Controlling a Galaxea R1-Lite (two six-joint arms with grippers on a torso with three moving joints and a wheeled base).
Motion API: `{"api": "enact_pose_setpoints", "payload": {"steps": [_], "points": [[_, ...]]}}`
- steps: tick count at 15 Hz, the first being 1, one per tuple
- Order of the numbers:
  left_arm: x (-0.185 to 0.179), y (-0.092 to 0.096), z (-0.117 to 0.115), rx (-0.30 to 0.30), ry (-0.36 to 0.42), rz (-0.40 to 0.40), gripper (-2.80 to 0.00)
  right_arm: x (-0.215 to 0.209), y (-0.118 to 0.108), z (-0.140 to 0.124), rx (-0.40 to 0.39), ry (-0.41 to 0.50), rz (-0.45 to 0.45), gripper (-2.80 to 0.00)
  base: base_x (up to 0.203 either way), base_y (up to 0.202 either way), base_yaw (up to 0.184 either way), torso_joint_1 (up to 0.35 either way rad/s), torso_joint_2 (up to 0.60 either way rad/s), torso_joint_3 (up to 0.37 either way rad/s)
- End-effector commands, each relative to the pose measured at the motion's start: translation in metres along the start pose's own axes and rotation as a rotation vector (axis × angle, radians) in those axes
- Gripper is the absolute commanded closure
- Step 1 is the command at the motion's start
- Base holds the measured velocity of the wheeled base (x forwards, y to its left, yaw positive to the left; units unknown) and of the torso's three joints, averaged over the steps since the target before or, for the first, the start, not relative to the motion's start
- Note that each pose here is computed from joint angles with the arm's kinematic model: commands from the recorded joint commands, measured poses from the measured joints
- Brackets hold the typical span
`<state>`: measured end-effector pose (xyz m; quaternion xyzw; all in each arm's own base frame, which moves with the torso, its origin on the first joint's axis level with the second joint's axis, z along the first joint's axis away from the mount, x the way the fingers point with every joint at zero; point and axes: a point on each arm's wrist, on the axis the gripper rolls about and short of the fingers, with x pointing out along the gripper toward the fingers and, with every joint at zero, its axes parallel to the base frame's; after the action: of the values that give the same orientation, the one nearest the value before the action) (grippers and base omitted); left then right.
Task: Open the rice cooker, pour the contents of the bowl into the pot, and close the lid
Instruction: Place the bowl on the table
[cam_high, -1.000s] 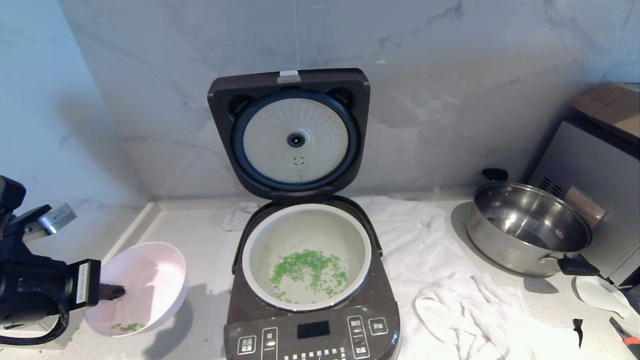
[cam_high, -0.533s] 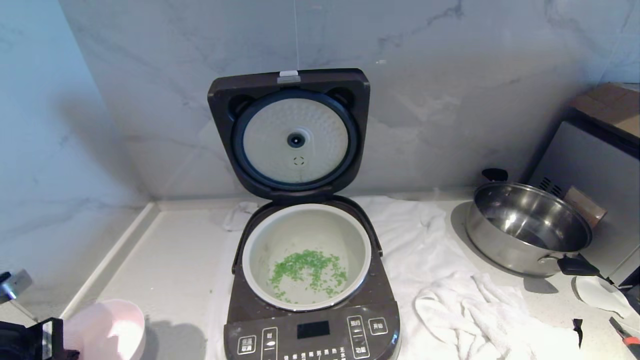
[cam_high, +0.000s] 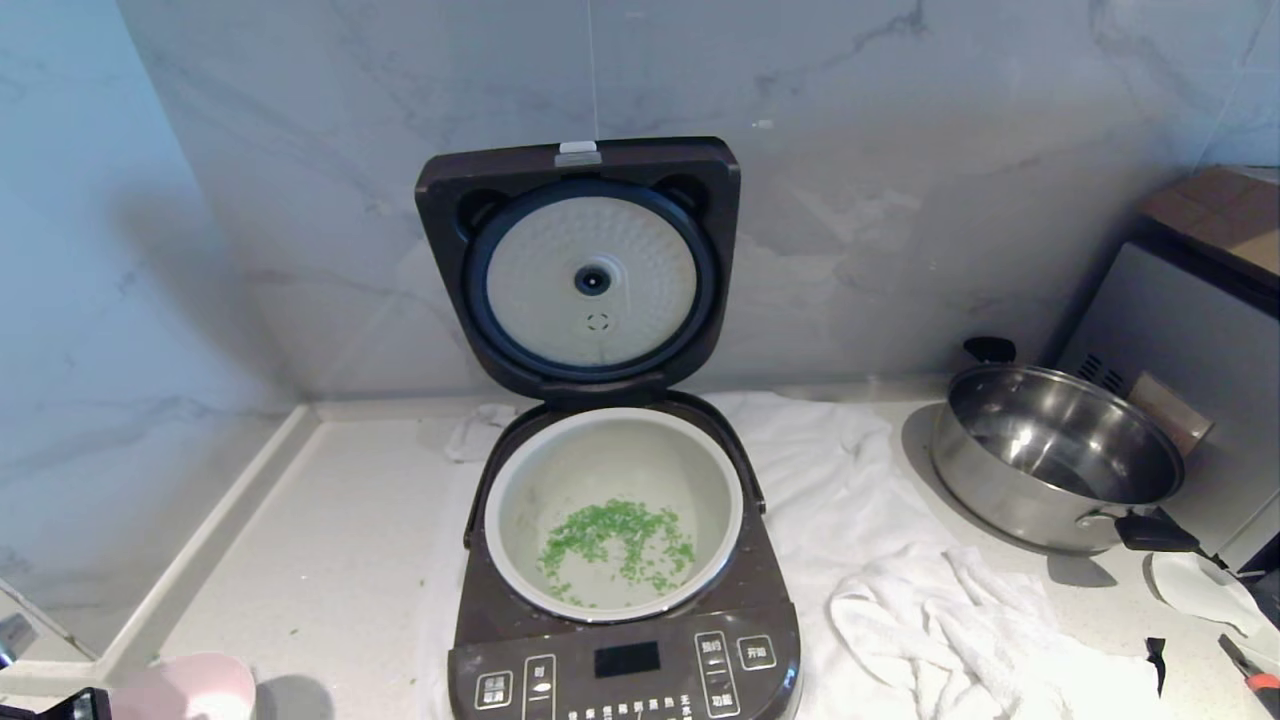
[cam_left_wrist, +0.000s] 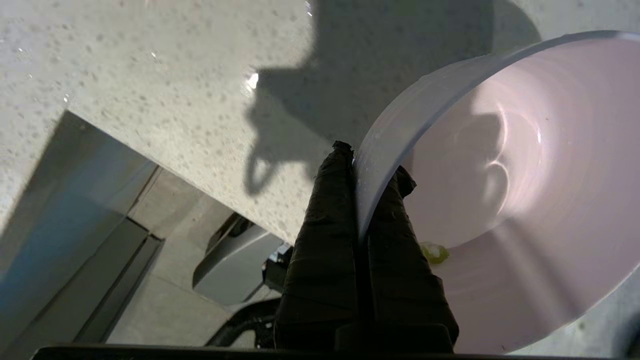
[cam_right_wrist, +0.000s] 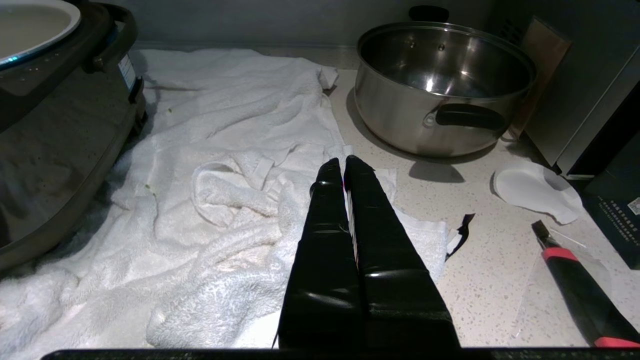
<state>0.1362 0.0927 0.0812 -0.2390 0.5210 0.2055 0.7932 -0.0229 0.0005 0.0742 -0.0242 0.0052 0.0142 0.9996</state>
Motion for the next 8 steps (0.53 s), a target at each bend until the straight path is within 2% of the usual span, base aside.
{"api": "enact_pose_setpoints", "payload": {"steps": [1, 3, 5, 6, 8], "points": [[0.021, 0.012, 0.005, -0.053, 0.044, 0.022, 0.0, 0.0, 0.0, 0.0, -0.001, 0.001, 0.001, 0.0, 0.0, 0.0, 0.0, 0.0, 0.0, 0.0], [0.038, 0.025, 0.012, -0.071, 0.057, 0.04, 0.0, 0.0, 0.0, 0.0, -0.001, 0.001, 0.001, 0.0, 0.0, 0.0, 0.0, 0.0, 0.0, 0.0], [0.053, 0.035, 0.019, -0.081, 0.037, 0.068, 0.0, 0.0, 0.0, 0.0, -0.001, 0.001, 0.001, 0.0, 0.0, 0.0, 0.0, 0.0, 0.0, 0.0], [0.056, 0.041, 0.02, -0.093, 0.025, 0.094, 0.0, 0.0, 0.0, 0.0, -0.001, 0.001, 0.001, 0.0, 0.0, 0.0, 0.0, 0.0, 0.0, 0.0], [0.054, 0.048, 0.02, -0.08, 0.02, 0.11, 0.0, 0.0, 0.0, 0.0, -0.001, 0.001, 0.001, 0.0, 0.0, 0.0, 0.0, 0.0, 0.0, 0.0]]}}
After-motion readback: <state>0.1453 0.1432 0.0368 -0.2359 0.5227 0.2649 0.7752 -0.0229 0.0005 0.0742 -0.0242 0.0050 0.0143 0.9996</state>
